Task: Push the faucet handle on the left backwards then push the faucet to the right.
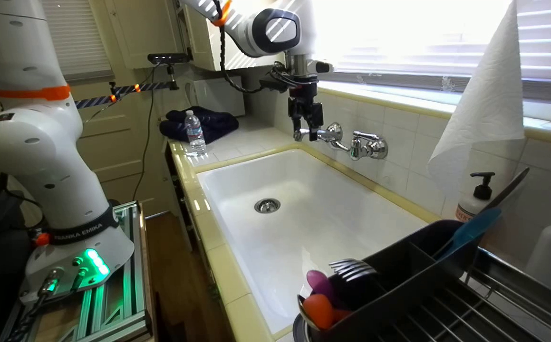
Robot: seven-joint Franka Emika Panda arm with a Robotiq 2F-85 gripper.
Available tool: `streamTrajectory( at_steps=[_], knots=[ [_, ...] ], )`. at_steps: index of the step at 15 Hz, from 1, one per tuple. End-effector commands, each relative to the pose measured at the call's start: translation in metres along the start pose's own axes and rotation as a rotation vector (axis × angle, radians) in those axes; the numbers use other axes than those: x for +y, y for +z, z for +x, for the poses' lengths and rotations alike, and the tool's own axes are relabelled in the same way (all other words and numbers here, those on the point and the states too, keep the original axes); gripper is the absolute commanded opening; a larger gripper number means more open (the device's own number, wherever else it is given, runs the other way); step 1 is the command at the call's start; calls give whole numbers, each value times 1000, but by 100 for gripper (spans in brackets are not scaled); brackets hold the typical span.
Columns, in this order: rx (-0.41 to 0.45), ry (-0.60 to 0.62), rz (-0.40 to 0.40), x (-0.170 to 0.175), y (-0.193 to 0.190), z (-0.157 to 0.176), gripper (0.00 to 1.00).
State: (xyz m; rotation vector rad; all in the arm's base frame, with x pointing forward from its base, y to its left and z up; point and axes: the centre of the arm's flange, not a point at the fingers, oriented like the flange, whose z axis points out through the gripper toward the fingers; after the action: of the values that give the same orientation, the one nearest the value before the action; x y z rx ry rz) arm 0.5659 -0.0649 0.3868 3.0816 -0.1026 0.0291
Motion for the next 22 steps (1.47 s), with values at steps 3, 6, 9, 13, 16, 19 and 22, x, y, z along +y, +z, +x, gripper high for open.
streamTrajectory(
  at_steps=[3, 6, 9, 13, 16, 19, 22],
  knots=[
    [-7, -12, -20, 21, -1, -18, 100],
    [9, -25, -12, 16, -3, -21, 100],
    [17, -27, -3, 11, -6, -24, 100],
    [35, -16, 13, 1, -18, -32, 100],
    [61, -23, 19, -5, -31, -35, 100],
    [81, -25, 22, -13, -44, -39, 100],
    [96, -19, 29, -20, -56, -40, 100]
  ],
)
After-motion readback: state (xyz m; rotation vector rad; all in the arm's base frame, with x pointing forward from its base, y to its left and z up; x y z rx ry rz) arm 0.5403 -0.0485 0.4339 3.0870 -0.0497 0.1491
